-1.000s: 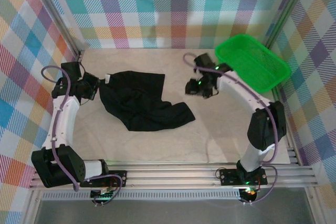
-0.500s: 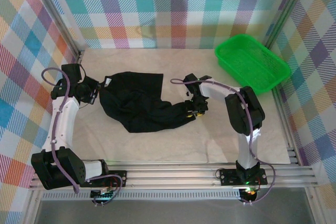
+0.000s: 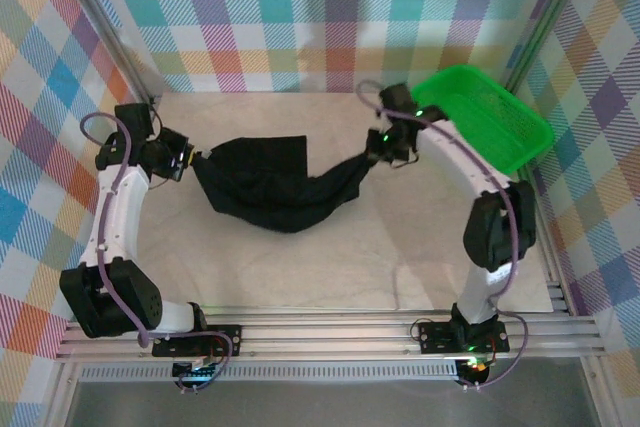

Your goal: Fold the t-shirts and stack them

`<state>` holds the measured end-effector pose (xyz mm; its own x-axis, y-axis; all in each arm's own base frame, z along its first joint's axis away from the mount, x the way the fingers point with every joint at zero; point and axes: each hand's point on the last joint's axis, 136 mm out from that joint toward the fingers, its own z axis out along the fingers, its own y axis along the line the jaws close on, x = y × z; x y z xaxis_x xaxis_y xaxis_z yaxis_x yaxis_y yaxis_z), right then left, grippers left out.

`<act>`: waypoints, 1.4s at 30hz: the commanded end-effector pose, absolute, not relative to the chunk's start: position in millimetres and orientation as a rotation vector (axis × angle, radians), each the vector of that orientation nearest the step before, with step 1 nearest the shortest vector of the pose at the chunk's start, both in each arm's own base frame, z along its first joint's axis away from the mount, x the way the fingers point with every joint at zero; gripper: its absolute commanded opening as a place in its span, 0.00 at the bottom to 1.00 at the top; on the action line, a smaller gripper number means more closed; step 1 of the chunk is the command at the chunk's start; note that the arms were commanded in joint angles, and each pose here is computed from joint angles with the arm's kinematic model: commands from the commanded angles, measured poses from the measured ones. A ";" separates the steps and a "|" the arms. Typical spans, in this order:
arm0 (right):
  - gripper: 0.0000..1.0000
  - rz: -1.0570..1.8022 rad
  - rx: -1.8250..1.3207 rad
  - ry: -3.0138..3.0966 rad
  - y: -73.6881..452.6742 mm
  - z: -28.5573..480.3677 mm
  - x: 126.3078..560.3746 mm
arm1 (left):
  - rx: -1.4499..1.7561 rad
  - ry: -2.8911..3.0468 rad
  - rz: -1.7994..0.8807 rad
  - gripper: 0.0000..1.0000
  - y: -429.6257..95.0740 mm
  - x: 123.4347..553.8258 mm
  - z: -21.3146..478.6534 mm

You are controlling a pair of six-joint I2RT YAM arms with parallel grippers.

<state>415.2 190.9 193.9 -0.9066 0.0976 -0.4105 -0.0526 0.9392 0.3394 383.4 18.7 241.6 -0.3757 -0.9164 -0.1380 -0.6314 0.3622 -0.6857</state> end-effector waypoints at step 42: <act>0.00 0.590 0.565 2.805 109.4 104.6 281.8 | -1.907 2.202 -0.593 0.93 -32.2 231.4 84.6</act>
<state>273.7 102.2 91.1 -0.8954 0.4311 -0.1115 0.3590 0.8469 0.3922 219.5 -23.0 88.4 -0.2632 -0.9629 0.0595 -0.8999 0.2229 -0.3747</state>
